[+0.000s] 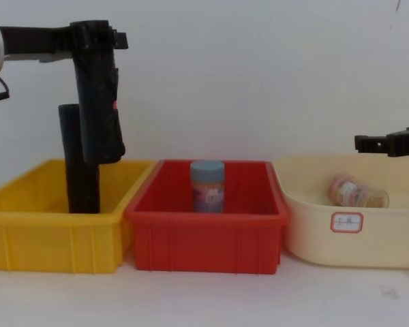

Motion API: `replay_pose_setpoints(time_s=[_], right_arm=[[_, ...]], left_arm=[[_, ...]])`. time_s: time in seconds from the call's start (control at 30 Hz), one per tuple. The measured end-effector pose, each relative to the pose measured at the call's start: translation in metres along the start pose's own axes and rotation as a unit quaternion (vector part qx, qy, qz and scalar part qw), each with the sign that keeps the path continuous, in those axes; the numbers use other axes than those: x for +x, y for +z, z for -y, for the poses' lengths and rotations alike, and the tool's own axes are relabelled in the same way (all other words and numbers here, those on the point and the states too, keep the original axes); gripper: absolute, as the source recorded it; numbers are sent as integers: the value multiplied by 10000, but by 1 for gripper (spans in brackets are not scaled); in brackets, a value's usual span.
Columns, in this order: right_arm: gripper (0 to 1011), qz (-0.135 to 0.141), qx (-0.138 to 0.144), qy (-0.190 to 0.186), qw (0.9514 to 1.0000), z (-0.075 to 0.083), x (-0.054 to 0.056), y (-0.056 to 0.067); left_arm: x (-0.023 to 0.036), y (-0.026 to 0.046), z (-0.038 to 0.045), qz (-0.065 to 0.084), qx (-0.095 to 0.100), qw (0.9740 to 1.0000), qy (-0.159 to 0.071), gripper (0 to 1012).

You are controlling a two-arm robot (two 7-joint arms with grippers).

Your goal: Pick up the garbage bag with the one hand and transfer it to the other hand.

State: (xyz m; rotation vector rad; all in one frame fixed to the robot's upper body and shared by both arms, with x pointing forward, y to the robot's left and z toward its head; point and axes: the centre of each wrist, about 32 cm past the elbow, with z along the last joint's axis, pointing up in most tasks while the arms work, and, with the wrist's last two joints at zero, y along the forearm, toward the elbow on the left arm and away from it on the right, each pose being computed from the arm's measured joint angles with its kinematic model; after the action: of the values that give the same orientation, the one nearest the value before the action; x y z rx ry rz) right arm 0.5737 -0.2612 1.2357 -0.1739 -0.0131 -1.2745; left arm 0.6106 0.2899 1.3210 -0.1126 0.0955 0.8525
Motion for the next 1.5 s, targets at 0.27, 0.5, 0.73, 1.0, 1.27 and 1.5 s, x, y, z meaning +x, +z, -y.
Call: replay_pose_setpoints(time_s=[0.27,0.5,0.73,1.0,1.27,1.5], right_arm=[[1002,0,1,2,10000,0,1,1],[1001,59,121,87,9999,5,17,60],[1001,204,370,324,9986,13,45,180],[1002,435,704,768,9936,13,67,338],[1001,662,930,1327,9846,-4,65,478],[1001,741,962,1852,9752,-24,63,585]], left_arm=[[32,61,97,37,-12,9997,-223,564],[67,114,206,51,19,9987,-510,564],[94,159,333,14,1,9969,-783,564],[143,175,494,-188,-40,9942,-1061,564],[179,176,712,-283,19,9909,-1317,564],[177,167,876,-228,52,9885,-1494,564]])
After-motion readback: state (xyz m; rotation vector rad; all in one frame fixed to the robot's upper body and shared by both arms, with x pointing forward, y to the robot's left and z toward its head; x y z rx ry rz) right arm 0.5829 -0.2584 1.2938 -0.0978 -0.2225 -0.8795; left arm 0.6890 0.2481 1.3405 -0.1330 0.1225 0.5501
